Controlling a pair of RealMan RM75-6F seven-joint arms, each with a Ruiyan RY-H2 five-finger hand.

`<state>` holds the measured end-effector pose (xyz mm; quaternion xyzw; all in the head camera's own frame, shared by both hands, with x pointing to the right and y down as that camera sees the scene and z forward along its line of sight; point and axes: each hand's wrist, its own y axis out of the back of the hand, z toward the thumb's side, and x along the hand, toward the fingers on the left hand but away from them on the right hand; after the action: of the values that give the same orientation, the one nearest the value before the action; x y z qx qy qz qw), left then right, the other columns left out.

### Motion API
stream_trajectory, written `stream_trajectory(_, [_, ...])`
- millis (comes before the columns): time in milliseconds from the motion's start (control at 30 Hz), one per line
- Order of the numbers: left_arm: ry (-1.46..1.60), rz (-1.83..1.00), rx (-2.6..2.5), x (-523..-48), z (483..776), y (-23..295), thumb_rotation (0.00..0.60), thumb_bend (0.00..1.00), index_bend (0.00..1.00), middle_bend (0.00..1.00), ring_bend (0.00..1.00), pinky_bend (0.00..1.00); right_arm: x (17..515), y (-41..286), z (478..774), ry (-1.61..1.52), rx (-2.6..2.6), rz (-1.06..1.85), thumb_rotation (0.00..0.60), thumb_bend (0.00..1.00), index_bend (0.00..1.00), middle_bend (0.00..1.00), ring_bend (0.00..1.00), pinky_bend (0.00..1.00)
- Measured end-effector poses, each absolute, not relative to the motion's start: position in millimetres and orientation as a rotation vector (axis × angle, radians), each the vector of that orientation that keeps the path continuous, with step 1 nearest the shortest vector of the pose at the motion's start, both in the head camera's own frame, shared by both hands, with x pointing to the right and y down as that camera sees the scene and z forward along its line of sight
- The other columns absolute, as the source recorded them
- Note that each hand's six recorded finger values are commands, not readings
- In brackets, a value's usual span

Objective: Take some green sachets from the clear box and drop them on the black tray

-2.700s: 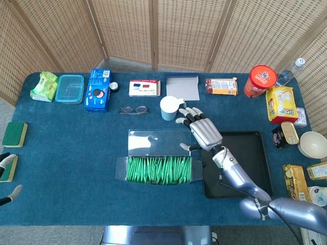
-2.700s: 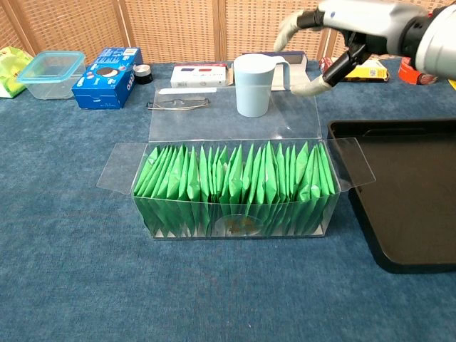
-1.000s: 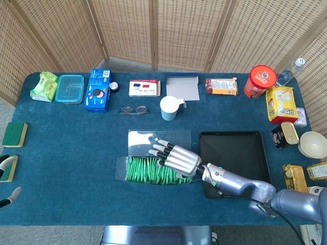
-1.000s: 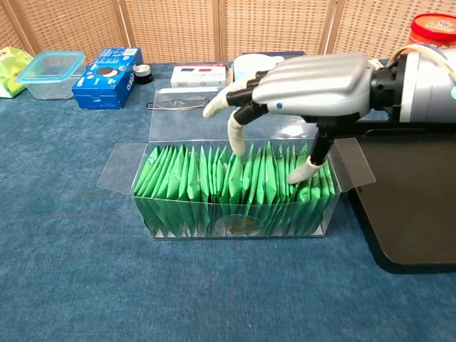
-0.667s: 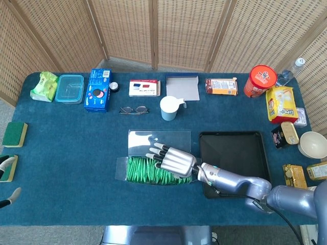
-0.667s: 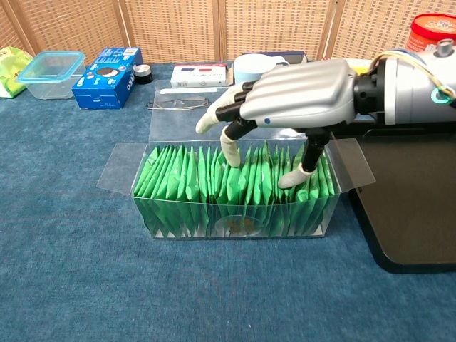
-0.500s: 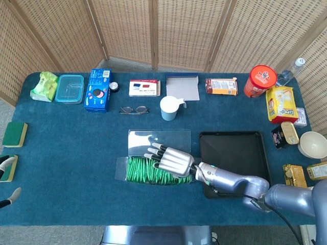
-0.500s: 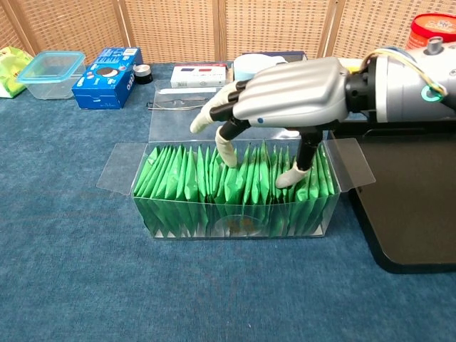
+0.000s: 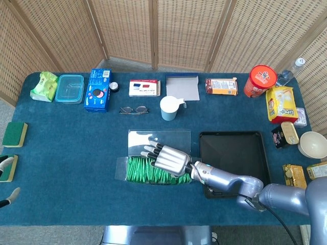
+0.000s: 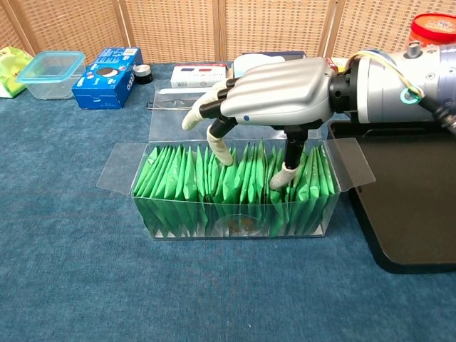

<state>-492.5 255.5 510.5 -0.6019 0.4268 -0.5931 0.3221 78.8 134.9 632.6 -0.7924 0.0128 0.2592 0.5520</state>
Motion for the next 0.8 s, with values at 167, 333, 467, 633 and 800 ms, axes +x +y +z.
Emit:
stream_trajectory(167, [1.119, -1.555, -1.581, -492.3, 510.4, 255.0, 0.6, 0.24, 0.14, 0.13, 0.08, 0.24, 79.6, 134.7, 633.9, 0.009, -1.877, 0.615, 0.6, 0.25, 0.43, 0.13, 0.03, 0.07])
stream_trajectory(333, [1.118, -1.555, -1.581, -492.0, 510.3, 254.9, 0.6, 0.24, 0.13, 0.13, 0.08, 0.24, 81.2, 135.4, 635.6, -0.002, -1.883, 0.618, 0.6, 0.32, 0.42, 0.13, 0.04, 0.07])
stream_trajectory(467, [1.117, -1.553, -1.579, -491.6, 510.1, 254.3, 0.6, 0.24, 0.13, 0.13, 0.08, 0.24, 81.9, 135.5, 636.4, -0.012, -1.887, 0.618, 0.6, 0.34, 0.43, 0.14, 0.04, 0.07])
stream_trajectory(633, [1.115, -1.551, -1.578, -490.8, 510.0, 253.5, 0.6, 0.24, 0.13, 0.13, 0.08, 0.24, 83.1, 135.4, 637.7, -0.02, -1.891, 0.621, 0.6, 0.35, 0.47, 0.14, 0.06, 0.07])
stream_trajectory(800, [1.111, -1.549, -1.579, -489.5, 510.2, 252.9, 0.6, 0.24, 0.13, 0.13, 0.07, 0.24, 84.7, 136.4, 639.9, -0.023, -1.897, 0.625, 0.6, 0.36, 0.53, 0.16, 0.09, 0.07])
